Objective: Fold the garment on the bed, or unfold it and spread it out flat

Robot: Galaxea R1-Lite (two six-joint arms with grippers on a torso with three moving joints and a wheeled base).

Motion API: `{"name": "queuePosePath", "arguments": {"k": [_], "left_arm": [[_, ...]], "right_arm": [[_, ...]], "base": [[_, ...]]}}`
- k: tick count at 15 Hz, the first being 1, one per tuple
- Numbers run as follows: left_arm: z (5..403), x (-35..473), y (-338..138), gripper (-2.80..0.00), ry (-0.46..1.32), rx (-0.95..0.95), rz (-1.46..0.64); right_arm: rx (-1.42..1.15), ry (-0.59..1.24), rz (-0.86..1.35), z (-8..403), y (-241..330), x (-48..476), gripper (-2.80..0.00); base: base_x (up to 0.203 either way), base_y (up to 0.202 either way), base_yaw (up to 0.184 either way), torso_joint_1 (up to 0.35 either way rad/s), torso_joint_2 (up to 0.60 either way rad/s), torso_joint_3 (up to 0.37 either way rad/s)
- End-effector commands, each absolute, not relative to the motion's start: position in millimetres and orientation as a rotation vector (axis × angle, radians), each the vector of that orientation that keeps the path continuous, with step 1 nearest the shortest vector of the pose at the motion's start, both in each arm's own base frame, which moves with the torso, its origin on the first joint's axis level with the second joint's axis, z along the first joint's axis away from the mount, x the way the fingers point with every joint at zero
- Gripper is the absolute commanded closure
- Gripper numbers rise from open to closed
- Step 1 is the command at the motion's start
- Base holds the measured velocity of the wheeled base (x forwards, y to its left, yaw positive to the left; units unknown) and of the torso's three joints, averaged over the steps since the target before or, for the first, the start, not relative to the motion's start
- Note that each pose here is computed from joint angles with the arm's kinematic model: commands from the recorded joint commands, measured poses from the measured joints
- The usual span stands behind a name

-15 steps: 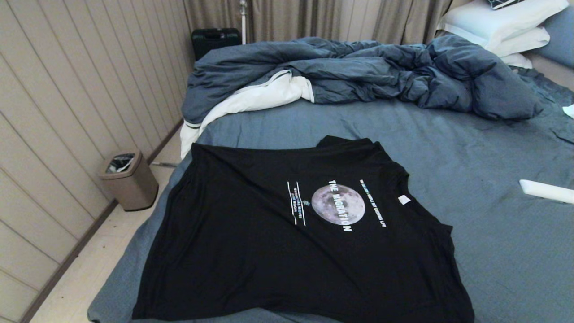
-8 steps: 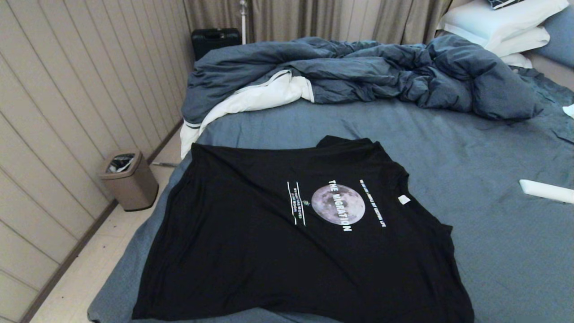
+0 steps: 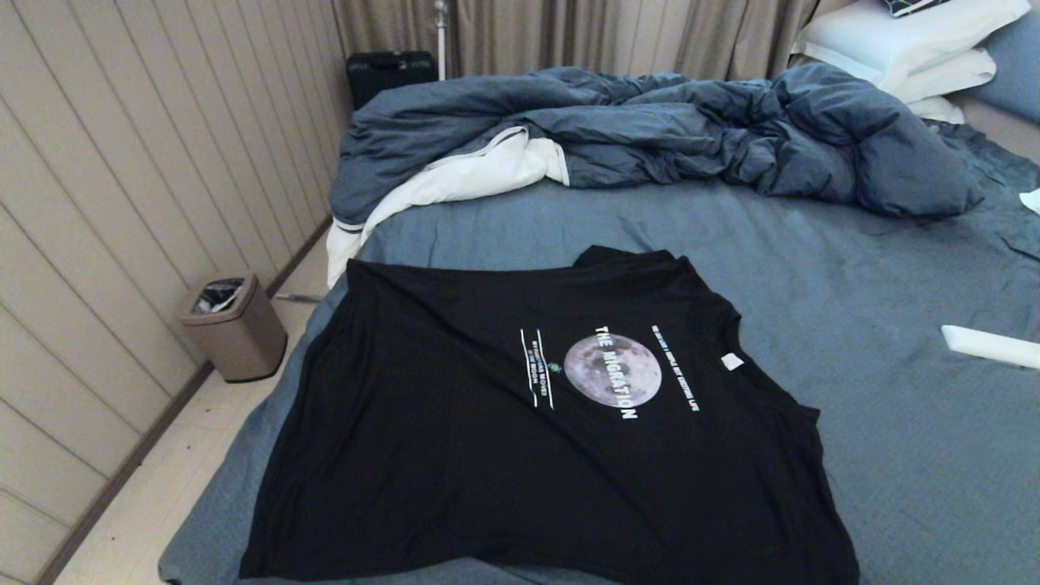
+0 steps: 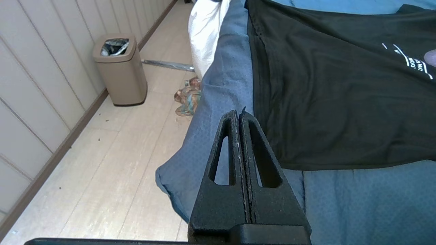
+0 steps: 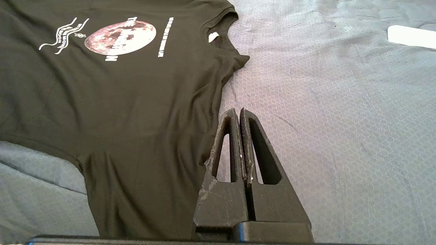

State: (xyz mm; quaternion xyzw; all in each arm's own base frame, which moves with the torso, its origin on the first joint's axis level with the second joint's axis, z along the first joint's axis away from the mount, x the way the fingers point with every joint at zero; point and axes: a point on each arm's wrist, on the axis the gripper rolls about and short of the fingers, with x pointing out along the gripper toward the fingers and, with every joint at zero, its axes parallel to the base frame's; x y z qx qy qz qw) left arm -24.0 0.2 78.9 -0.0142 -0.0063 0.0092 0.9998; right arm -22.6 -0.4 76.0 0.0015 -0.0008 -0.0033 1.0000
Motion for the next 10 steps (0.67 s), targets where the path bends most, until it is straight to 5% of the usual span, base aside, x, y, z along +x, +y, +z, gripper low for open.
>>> {"name": "queuePosePath", "arguments": {"k": [1,10], "left_arm": [[79.0,-23.7,0.3,0.0,-0.009,-0.029,0.018],[78.7,-23.7,0.2,0.0,-0.006,-0.025,0.018]], "right_arm": [[0.003,0.003,-0.006,76.1,-0.4,-22.2,0.0],[0.0,0.003,-0.002,76.1,-0.3,-22.2,0.0]], "base": [[0.0,0.0,0.0,0.0,0.0,0.0],[0.0,0.0,0.0,0.0,0.0,0.0]]}}
